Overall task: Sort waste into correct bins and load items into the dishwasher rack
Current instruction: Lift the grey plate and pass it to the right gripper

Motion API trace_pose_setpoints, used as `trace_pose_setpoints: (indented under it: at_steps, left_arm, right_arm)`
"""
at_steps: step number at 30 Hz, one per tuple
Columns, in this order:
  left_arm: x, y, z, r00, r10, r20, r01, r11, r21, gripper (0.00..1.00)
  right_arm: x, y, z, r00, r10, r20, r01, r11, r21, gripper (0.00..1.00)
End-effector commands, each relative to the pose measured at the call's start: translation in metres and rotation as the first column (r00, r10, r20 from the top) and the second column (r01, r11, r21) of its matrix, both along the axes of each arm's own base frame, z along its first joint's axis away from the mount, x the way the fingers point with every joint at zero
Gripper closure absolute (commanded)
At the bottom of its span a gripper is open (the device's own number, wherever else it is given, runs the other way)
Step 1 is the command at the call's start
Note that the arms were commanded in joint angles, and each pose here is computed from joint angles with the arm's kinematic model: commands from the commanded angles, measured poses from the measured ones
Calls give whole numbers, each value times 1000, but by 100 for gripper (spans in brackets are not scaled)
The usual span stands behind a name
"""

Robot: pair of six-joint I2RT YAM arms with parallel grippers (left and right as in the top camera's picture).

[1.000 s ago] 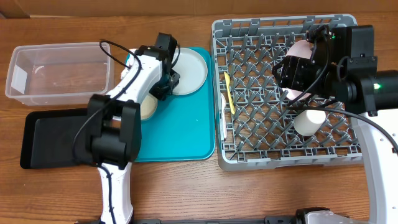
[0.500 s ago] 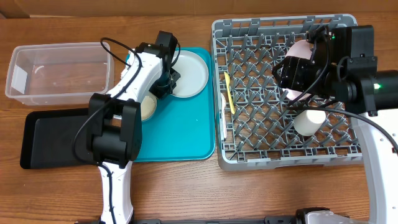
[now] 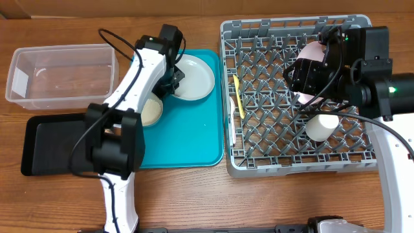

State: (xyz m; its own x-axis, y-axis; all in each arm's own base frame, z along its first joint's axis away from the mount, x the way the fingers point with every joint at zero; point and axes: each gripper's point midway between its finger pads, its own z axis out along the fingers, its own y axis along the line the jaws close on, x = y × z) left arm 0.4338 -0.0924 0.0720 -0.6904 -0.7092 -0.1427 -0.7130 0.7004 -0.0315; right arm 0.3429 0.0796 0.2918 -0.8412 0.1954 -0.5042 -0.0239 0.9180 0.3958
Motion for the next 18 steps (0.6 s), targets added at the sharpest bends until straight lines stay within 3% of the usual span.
trace_pose_setpoints:
  at_steps: [1, 8, 13, 18]
  left_arm:
    - [7, 20, 70, 987, -52, 154, 41, 996, 76, 96]
    - [-14, 36, 136, 959, -128, 252, 94, 985, 143, 96]
    - [-33, 35, 186, 899, -295, 324, 249, 952, 177, 96]
    - [-51, 14, 250, 684, -564, 463, 512, 823, 247, 96]
  right_arm:
    - [0, 3, 4, 1000, 7, 12, -7, 1000, 5, 30]
    - [-1, 6, 5, 1000, 21, 12, -21, 999, 24, 30]
    - [-5, 31, 18, 992, 117, 36, -121, 980, 155, 34]
    - [-9, 61, 42, 961, 247, 122, -273, 914, 299, 33]
